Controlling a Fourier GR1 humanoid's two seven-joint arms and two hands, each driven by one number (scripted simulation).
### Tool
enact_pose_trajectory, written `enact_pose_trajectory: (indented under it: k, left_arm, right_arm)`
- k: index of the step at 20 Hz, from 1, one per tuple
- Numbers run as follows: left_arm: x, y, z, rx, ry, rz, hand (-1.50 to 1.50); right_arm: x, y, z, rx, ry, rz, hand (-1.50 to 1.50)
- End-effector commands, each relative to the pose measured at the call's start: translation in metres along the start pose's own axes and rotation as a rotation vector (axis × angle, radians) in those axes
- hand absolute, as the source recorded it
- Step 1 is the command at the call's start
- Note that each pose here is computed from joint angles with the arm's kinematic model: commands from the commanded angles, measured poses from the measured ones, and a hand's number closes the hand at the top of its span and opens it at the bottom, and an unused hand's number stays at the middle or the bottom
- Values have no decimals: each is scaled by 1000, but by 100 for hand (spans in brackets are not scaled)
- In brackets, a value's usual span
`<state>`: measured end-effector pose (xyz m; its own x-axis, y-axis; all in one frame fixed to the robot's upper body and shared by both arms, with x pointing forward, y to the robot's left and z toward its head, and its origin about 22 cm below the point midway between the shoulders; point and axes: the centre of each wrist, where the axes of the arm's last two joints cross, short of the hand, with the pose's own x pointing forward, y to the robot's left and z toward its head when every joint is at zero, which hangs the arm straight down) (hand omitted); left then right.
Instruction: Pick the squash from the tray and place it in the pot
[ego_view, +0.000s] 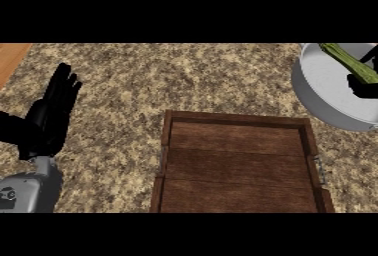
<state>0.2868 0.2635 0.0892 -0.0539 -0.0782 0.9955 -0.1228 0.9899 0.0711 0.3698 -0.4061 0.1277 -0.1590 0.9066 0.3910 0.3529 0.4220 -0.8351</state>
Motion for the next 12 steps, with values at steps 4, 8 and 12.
enact_pose_trajectory:
  k: [4, 8, 12]
  left_arm:
    - [1, 9, -7, 1, -14, 5, 0]
    - [-4, 2, -2, -4, -15, 10, 0]
    - [-7, 5, -8, -9, -8, 10, 0]
  right_arm:
    - [-24, 36, -6, 112, 133, -90, 150]
    - [-42, 23, -2, 228, 142, -194, -150]
    - [-34, 46, -2, 285, 96, -370, -150]
